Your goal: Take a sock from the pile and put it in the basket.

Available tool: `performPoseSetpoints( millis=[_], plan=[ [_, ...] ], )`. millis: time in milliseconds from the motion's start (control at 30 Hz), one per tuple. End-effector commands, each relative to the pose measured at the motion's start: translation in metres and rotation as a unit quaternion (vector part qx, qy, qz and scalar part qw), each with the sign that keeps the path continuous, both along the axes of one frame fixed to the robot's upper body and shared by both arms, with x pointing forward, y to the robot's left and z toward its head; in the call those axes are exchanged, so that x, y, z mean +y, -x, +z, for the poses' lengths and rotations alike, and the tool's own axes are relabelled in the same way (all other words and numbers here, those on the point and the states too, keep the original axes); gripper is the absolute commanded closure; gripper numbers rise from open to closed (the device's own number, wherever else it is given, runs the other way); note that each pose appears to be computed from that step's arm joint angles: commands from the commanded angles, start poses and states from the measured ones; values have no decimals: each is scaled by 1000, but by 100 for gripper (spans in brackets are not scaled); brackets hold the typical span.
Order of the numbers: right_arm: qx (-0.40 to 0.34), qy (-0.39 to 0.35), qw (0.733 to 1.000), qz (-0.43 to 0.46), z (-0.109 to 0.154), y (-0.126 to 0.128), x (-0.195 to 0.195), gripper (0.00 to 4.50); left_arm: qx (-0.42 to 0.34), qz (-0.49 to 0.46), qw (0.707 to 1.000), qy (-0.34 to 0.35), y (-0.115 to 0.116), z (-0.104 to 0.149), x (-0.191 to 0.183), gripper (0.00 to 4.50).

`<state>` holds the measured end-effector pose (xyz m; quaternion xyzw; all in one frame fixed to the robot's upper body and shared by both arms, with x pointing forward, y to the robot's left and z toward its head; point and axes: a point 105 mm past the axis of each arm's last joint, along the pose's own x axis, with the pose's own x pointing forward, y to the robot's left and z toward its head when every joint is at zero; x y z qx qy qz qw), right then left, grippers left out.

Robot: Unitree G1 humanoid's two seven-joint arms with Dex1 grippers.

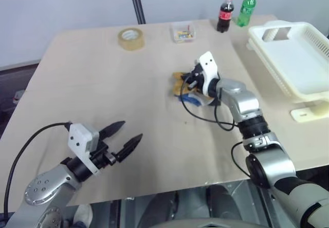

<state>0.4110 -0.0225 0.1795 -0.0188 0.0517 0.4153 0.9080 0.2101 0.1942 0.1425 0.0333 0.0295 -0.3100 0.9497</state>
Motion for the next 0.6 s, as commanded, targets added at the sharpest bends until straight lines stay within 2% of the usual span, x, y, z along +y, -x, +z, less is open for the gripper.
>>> performPoseSetpoints(
  millis=[33, 167, 200, 267, 333, 367, 600],
  plan=[
    [-25, -12, 1000, 4, 21, 2, -1, 445, -17, -3, 1000, -3, 1, 5, -1, 69],
    [-28, 24, 999, 7, 7, 2, -3, 445, -17, -4, 1000, -3, 1, 5, -1, 69],
    [-26, 26, 999, 10, 5, 3, -3, 384, -17, -3, 1000, -3, 1, 4, -1, 69],
    [-32, 33, 999, 10, 4, 3, -1, 312, -16, -2, 1000, -3, 1, 4, -1, 69],
    [-40, 41, 998, 10, 4, 4, 0, 196, -16, -1, 1000, -3, 1, 3, -1, 69],
    [-45, 47, 998, 16, 3, 5, 2, 164, -15, -1, 1000, -2, 1, 3, -1, 69],
    [-65, 85, 993, 43, -2, 8, 14, 164, -16, 1, 1000, -3, 1, 2, 0, 69]
  ],
)
